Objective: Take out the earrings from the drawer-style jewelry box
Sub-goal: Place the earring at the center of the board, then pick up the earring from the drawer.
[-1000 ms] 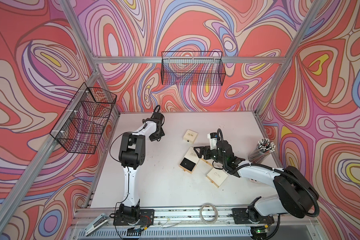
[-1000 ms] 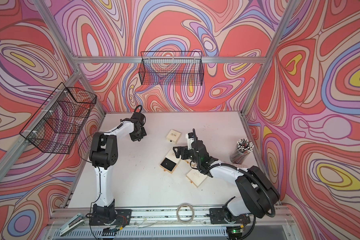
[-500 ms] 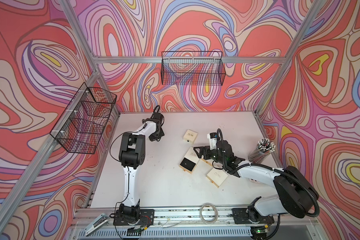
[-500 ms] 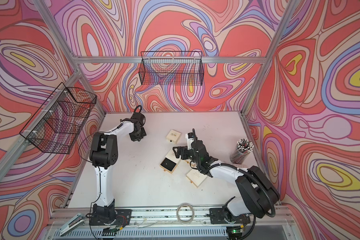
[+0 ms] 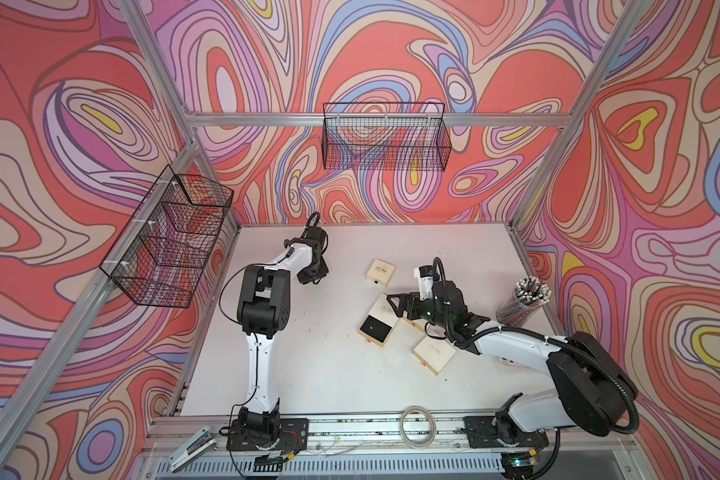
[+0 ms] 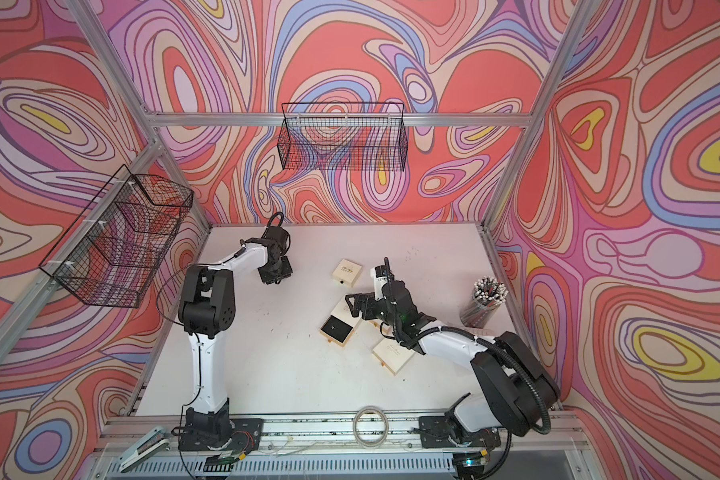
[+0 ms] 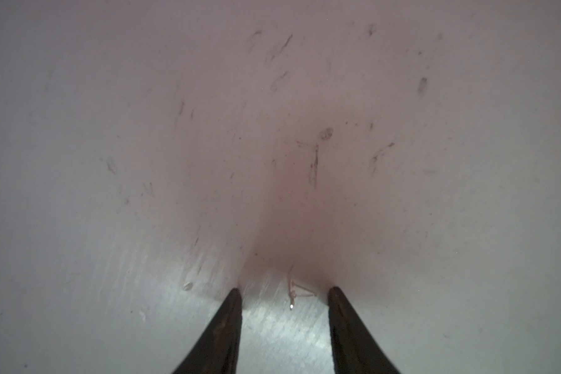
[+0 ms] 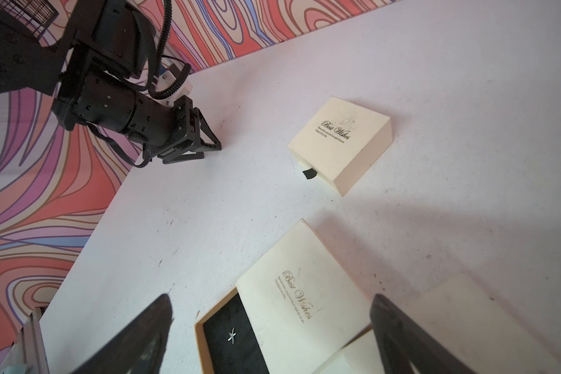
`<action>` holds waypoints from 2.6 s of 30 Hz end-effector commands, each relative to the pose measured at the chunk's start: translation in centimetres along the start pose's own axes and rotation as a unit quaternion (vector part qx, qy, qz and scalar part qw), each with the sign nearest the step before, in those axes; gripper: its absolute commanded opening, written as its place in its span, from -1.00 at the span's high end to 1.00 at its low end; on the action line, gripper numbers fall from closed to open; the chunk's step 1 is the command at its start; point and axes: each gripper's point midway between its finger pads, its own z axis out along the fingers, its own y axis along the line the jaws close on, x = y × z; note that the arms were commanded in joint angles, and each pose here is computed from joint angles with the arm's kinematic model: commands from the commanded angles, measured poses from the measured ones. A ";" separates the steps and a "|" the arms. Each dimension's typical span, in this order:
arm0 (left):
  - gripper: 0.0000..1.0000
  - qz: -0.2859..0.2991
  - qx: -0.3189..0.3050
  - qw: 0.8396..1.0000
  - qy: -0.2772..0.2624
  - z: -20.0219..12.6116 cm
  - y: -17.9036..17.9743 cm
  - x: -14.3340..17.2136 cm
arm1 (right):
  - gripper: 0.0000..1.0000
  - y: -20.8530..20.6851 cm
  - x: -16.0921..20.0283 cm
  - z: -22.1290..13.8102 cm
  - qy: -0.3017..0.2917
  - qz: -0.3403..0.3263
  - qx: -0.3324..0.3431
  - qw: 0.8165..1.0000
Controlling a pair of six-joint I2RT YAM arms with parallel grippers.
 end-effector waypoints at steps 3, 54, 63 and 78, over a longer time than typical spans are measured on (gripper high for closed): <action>-0.26 -0.013 0.013 0.999 -0.027 -2.7 0.4 -1.2 | -0.96 0.5 -0.9 0.2 -0.010 -0.009 0.000 1.000; 0.41 0.143 0.303 0.929 0.159 -13.1 -9.6 25.7 | 0.44 -1.4 3.2 4.4 0.055 0.033 0.010 0.998; 0.38 0.147 0.279 0.933 0.172 -11.6 -8.6 25.6 | 0.60 -1.4 3.9 4.9 0.071 0.037 0.006 0.997; 0.33 0.160 0.271 0.930 0.190 -10.0 -9.1 26.0 | 0.83 -1.2 4.5 5.4 0.085 0.037 0.003 0.996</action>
